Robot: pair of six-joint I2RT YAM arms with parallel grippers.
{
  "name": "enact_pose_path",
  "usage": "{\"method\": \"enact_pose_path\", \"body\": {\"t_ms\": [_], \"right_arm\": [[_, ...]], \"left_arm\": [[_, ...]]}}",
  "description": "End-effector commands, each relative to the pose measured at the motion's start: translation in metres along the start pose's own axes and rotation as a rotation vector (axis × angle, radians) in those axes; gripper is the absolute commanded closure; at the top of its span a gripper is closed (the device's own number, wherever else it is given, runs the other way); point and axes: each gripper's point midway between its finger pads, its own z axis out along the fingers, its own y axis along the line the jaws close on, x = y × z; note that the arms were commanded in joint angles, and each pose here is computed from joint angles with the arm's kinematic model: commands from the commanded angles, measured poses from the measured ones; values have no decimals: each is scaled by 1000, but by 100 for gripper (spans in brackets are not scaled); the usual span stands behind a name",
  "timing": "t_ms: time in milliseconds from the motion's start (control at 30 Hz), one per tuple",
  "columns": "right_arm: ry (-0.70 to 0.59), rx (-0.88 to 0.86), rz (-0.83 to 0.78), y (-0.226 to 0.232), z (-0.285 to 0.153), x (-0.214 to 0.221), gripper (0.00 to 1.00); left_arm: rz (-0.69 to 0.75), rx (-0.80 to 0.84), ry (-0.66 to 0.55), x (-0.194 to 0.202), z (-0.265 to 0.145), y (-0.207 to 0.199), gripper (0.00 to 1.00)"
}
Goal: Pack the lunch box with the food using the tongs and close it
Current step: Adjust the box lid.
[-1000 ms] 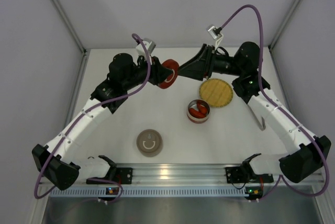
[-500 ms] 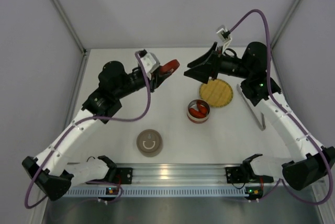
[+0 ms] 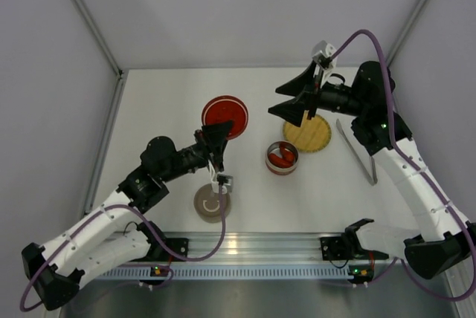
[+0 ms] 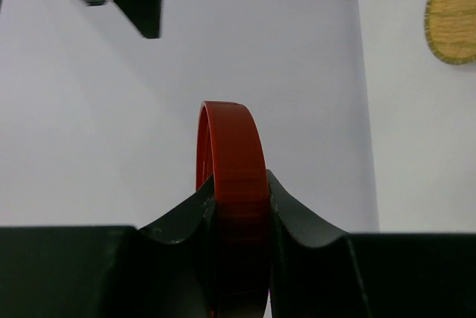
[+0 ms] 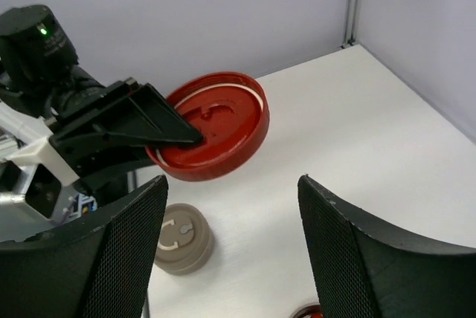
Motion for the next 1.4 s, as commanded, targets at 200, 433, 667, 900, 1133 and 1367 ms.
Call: {"method": "enact_pose_path", "body": {"t_ms": [200,433,667,900,1133,1367], "right_arm": [[63,52,-359,-18,-8,10,29],[-31,-24,-297,-8,6,-7,29],[-189,-193,-379,35,13,-41,13],[-170,-251,-550,52,30,-49,15],[-173,-283,-611,71,40,-49,18],[-224,-201,-525,60,50,-62,17]], "left_arm": [[-373,-416,51,9,-24,173,100],[-800,-436,-41,-2,-19,200,100],[-915,-335,-119,-21,-10,190,100],[-843,-233,-181,-37,-5,177,100],[-748,-197,-216,-49,-6,172,100],[-720,-252,-218,-50,-10,177,100]]}}
